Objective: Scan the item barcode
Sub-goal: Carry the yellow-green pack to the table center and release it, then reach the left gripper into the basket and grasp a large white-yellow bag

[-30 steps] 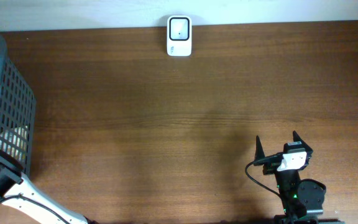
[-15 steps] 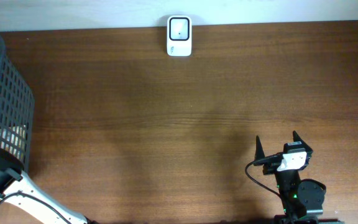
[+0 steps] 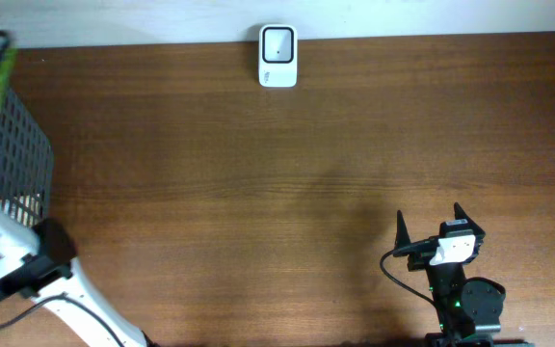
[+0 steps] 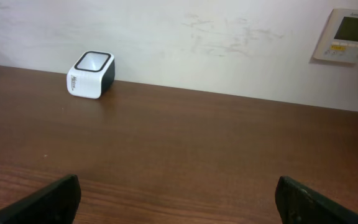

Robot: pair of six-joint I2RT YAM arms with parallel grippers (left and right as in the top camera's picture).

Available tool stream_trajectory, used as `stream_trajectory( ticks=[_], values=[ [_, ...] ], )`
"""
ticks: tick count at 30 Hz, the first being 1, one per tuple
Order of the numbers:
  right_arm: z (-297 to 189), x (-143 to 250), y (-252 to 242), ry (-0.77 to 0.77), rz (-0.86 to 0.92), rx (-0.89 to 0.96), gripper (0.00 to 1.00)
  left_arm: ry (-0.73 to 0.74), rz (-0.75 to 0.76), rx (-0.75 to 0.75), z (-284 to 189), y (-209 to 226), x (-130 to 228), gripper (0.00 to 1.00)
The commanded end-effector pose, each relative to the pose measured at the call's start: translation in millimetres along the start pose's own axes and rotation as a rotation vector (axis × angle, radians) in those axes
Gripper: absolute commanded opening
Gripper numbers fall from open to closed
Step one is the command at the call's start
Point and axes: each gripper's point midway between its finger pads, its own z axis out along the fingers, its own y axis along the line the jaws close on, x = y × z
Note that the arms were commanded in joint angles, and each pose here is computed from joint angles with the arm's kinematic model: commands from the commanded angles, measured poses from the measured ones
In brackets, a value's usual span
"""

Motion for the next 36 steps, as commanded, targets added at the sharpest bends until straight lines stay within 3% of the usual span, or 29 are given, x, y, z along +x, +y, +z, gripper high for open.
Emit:
stream_trajectory(
  ticks=[1, 6, 10, 13, 17, 19, 20, 21, 23, 24, 26, 28, 32, 35, 36],
  values=[
    [0.3, 2.9, 0.7, 0.004, 0.004, -0.004, 0.99, 0.068, 0.047, 0.199, 36.2, -82.0, 2.6, 0.00],
    [0.3, 2.9, 0.7, 0.004, 0.004, -0.004, 0.99, 0.452, 0.123, 0.327, 126.0, -185.4, 82.7, 0.00],
    [0.3, 2.9, 0.7, 0.004, 0.004, -0.004, 0.99, 0.702, 0.191, 0.432, 194.1, -248.4, 176.7, 0.00],
    [0.3, 2.9, 0.7, 0.004, 0.005, -0.004, 0.99, 0.794, 0.236, 0.495, 229.4, -280.8, 246.5, 0.00],
    [0.3, 2.9, 0.7, 0.004, 0.005, -0.004, 0.99, 0.839, 0.277, 0.539, 248.2, -309.1, 306.5, 0.00],
    [0.3, 2.9, 0.7, 0.004, 0.004, -0.004, 0.99, 0.838, 0.293, 0.551, 248.8, -317.1, 311.1, 0.18],
    [0.3, 2.9, 0.7, 0.004, 0.004, -0.004, 0.99, 0.831, 0.301, 0.556, 249.7, -320.6, 310.7, 0.35],
    [0.3, 2.9, 0.7, 0.004, 0.004, -0.004, 0.99, 0.823, 0.309, 0.560, 250.4, -323.9, 309.9, 0.99],
    [0.3, 2.9, 0.7, 0.004, 0.004, -0.004, 0.99, 0.815, 0.309, 0.558, 248.6, -323.9, 304.3, 0.99],
    [0.3, 2.9, 0.7, 0.004, 0.004, -0.004, 0.99, 0.775, 0.300, 0.545, 244.2, -319.5, 282.8, 0.99],
    [0.3, 2.9, 0.7, 0.004, 0.004, -0.004, 0.99, 0.652, 0.254, 0.497, 232.7, -307.5, 223.5, 0.99],
    [0.3, 2.9, 0.7, 0.004, 0.005, -0.004, 0.99, 0.441, 0.220, 0.412, 201.1, -279.8, 135.5, 0.99],
    [0.3, 2.9, 0.7, 0.004, 0.005, -0.004, 0.99, 0.084, 0.200, 0.212, 101.0, -196.5, 11.7, 0.99],
    [0.3, 2.9, 0.7, 0.004, 0.005, -0.004, 0.99, -0.003, 0.167, -0.028, 43.8, -114.1, -11.7, 0.98],
    [0.3, 2.9, 0.7, 0.004, 0.005, -0.004, 0.99, 0.002, 0.079, -0.136, 26.6, -77.7, -8.4, 0.91]
  ],
)
